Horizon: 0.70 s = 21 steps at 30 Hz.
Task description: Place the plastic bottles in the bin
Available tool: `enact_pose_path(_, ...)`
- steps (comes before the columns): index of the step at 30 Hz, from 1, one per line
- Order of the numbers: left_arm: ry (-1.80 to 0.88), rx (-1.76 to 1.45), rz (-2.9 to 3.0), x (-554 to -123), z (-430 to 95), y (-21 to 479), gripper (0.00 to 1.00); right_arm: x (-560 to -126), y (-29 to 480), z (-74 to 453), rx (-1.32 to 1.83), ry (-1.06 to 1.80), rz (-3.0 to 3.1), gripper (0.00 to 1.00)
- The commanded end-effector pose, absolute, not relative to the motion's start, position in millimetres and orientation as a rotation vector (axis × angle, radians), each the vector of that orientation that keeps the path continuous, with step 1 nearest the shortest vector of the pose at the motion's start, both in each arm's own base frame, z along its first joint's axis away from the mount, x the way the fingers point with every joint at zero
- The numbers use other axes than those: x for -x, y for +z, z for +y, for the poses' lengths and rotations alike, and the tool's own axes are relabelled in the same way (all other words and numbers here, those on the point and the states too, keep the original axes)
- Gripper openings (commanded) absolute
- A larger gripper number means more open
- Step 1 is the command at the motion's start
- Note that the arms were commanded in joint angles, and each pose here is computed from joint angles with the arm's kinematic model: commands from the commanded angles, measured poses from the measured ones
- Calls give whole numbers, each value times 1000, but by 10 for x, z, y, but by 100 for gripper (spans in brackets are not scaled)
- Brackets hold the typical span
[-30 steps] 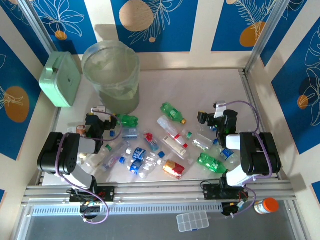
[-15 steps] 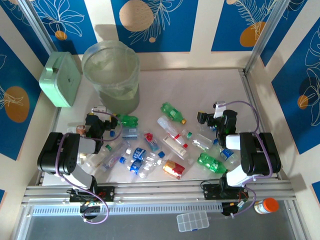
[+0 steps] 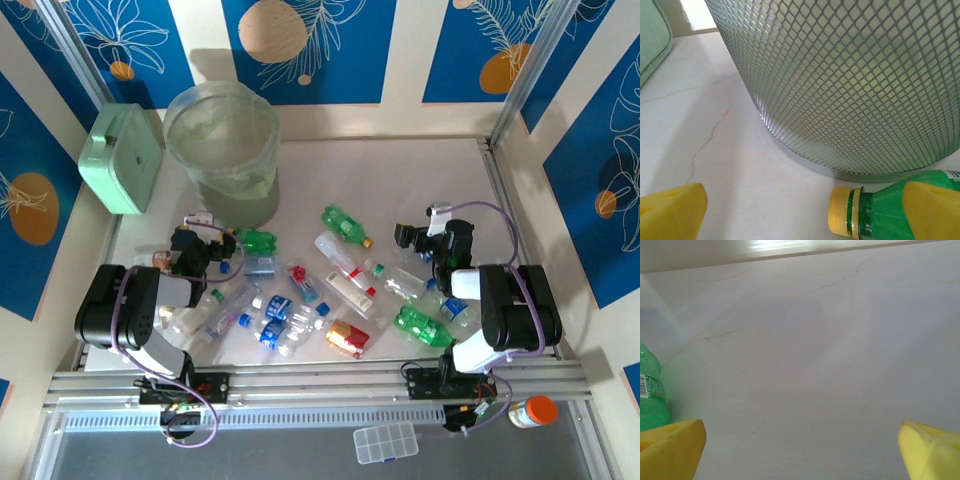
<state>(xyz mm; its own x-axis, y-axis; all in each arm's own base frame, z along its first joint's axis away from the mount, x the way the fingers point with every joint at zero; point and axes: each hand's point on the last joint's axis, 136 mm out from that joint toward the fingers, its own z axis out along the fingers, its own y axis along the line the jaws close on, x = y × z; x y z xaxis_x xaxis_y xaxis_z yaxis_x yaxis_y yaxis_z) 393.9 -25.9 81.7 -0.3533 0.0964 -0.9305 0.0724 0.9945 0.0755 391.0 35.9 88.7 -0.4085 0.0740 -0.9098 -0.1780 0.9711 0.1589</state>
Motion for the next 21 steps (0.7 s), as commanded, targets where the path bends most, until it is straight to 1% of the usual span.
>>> enact_pose_path(1,14,-142,1903,-3965,-276,913,99,-3953,950,356,83,266,1954,99)
enact_pose_path(7,12,-145,1902,-3962,-285,915,99,-3951,956,348,78,277,1953,99)
enact_pose_path(11,18,-144,1876,-3929,-277,1028,99,-3938,1072,473,153,268,1959,99)
enact_pose_path(16,121,5,1815,-3756,-20,1334,99,-3870,1540,770,262,133,1895,99)
enact_pose_path(18,151,33,1752,-3661,30,1538,99,-3751,1804,1020,330,192,1808,99)
enact_pose_path(21,165,4,1660,-3550,-31,1902,99,-3543,2143,1407,435,282,1716,99)
